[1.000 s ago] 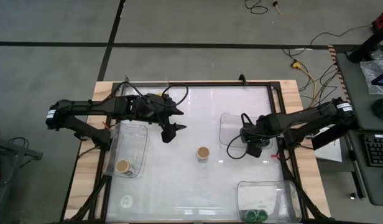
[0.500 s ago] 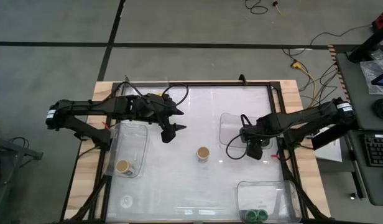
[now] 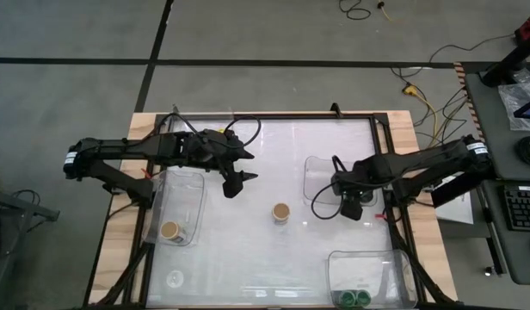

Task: Sort spices by type
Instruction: Put the gold seasoning bottle into the middle left transparent bin

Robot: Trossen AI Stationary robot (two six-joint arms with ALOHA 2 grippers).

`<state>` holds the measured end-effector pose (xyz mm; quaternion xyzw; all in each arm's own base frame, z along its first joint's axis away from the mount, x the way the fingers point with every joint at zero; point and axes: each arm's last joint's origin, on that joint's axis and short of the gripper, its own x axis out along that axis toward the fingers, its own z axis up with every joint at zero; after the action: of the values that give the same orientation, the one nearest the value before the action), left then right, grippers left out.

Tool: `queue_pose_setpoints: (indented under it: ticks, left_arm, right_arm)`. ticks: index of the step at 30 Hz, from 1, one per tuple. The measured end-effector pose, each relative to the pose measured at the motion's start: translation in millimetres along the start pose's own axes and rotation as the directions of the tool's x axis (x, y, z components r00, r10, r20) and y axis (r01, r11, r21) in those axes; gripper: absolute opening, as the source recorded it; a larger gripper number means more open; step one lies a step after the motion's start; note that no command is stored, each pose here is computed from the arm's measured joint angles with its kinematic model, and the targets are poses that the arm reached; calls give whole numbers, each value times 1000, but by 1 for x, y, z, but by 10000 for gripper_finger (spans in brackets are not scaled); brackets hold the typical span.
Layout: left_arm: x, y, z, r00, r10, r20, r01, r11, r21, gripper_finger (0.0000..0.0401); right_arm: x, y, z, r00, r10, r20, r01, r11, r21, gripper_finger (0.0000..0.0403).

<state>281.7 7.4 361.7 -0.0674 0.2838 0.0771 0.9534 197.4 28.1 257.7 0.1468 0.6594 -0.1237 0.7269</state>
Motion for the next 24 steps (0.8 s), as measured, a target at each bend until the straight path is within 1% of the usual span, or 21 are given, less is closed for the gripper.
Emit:
queue_pose_setpoints:
  ticks: [4, 6, 8, 10, 12, 15, 17, 18, 20, 24]
  left_arm:
    - [0, 0, 0, 1000, -9, -1, 9, 1000, -19, 278]
    - [0, -1, -1, 999, -49, -11, 48, 998, -50, 278]
    - [-1, -2, -2, 997, -70, -24, 69, 996, -58, 278]
    - [-1, -2, -4, 996, -72, -47, 69, 996, -60, 278]
    - [-2, -1, -6, 995, -68, -69, 64, 996, -64, 278]
    - [-3, -1, -8, 993, -64, -96, 51, 991, -125, 278]
    - [-3, -1, -10, 992, -62, -111, 45, 988, -149, 278]
    - [-3, 0, -11, 990, -59, -125, 39, 987, -158, 278]
    - [-3, 0, -13, 988, -56, -143, 32, 986, -165, 278]
    - [-4, 0, -19, 977, -55, -204, 16, 982, -188, 278]
  right_arm:
    - [-12, 3, 7, 998, -10, 57, 10, 1000, -14, 338]
    - [-17, 5, 11, 996, -17, 83, 19, 999, -27, 342]
    - [-23, 8, 17, 992, -24, 124, 31, 998, -50, 345]
    - [-29, 14, 23, 982, -20, 187, 40, 994, -100, 345]
    - [-35, 23, 32, 963, 14, 268, 32, 985, -169, 342]
    - [-42, 38, 46, 913, 105, 393, 10, 960, -280, 337]
    - [-42, 47, 56, 882, 147, 449, 12, 943, -333, 336]
    - [-41, 51, 60, 870, 160, 466, 13, 938, -347, 337]
    - [-33, 58, 70, 863, 168, 476, 17, 933, -359, 340]
    - [-15, 70, 89, 889, 138, 436, 35, 930, -366, 352]
